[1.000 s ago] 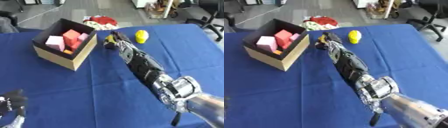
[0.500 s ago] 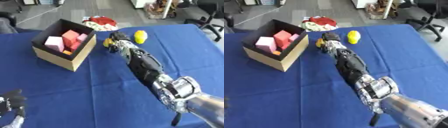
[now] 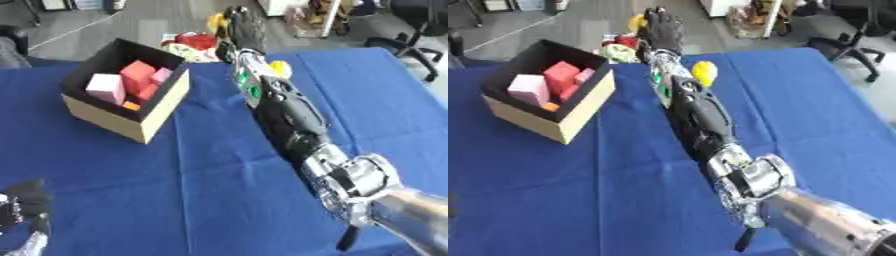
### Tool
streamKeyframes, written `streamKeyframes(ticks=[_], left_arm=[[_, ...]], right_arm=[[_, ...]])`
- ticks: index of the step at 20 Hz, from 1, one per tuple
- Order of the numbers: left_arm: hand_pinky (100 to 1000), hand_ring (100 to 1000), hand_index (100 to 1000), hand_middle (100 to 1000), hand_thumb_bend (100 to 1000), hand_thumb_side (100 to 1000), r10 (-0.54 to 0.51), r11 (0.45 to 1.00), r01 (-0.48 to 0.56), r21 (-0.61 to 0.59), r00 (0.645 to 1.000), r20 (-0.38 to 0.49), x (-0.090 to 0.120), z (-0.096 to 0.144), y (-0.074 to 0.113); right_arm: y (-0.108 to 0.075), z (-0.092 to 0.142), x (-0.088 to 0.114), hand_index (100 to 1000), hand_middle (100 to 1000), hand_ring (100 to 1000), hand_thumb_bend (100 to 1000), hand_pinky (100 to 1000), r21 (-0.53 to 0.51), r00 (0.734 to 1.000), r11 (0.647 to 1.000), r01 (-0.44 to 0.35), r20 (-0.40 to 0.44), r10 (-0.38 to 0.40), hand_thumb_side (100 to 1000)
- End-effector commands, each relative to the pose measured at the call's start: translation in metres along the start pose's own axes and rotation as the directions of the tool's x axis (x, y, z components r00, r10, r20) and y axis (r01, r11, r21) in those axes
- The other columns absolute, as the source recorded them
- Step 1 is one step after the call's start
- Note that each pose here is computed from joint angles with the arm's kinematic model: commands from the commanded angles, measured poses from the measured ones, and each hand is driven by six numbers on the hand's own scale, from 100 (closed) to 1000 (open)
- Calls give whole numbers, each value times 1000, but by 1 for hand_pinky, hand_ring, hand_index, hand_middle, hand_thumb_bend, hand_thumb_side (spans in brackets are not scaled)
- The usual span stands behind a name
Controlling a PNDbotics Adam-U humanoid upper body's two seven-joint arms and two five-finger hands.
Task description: Pick up objects on the table and place them in the box.
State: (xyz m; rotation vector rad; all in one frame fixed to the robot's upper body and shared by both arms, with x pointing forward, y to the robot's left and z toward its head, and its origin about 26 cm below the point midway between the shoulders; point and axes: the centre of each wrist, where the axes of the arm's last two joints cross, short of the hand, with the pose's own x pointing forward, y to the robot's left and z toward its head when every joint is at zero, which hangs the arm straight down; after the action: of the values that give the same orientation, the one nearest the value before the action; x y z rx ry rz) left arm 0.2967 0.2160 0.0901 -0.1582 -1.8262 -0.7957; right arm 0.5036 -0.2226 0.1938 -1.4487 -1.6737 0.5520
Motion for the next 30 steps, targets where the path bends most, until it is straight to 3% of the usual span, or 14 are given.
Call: streamKeyframes(ticks=[1,3,6,7,9,11,12,14,18,20,21,25,27,30], left_arm=[[735,647,865,660,100,179,-17,1000,17,6,1000,21,6,0,4],[735,647,865,660,100,178,-16,1000,16,4,1000,24,6,-1,4],[735,647,864,660,100,178,-15,1000,15,5,1000,25,7,-1,4],[735,647,864,660,100,179,-14,1000,14,4,1000,26,7,-1,4],[736,646,865,660,100,180,-12,1000,12,1,1000,27,7,-1,3],[736,646,865,660,100,180,-11,1000,11,0,1000,28,7,-2,3],[736,646,864,660,100,181,-11,1000,11,0,1000,28,7,-2,3],[736,646,865,660,100,182,-12,1000,12,1,1000,26,7,-1,3],[736,646,865,660,100,181,-10,1000,10,0,1000,25,6,-1,3],[736,646,865,660,100,182,-11,1000,11,2,1000,23,6,-1,3],[736,645,865,660,100,182,-11,1000,11,4,1000,22,6,0,3],[736,645,865,660,100,183,-11,1000,11,10,1000,11,4,2,4],[736,645,865,660,100,183,-11,1000,11,11,1000,8,3,3,4],[736,645,865,660,100,183,-12,1000,12,10,1000,8,3,3,4]], right_arm=[[-7,-4,34,469,304,525,100,781,125,967,981,146,191,-168,100],[1,3,46,500,333,551,100,796,335,899,929,159,339,-276,100],[6,10,59,550,379,593,100,810,498,825,865,59,463,-323,100],[7,12,63,571,398,601,100,814,520,810,853,33,486,-328,100],[9,15,70,765,581,690,100,837,531,791,847,-41,534,-297,100],[9,17,73,765,581,690,100,837,521,782,847,-101,569,-256,100],[8,17,74,975,858,828,332,894,515,779,849,-120,579,-241,329],[5,16,74,1000,951,888,407,931,480,771,855,-198,615,-167,423],[3,14,69,1000,996,924,429,952,459,792,848,-266,606,-79,443],[-3,10,64,1000,995,911,405,952,426,816,872,-241,575,-55,397],[-10,5,58,1000,970,893,339,947,393,845,897,-202,533,-43,276],[-27,-9,23,995,912,835,199,923,239,980,971,-20,196,-28,180],[-29,-12,10,994,910,832,196,922,174,998,985,13,54,-22,181],[-26,-12,7,994,910,832,196,922,145,1000,989,26,4,-27,181]])
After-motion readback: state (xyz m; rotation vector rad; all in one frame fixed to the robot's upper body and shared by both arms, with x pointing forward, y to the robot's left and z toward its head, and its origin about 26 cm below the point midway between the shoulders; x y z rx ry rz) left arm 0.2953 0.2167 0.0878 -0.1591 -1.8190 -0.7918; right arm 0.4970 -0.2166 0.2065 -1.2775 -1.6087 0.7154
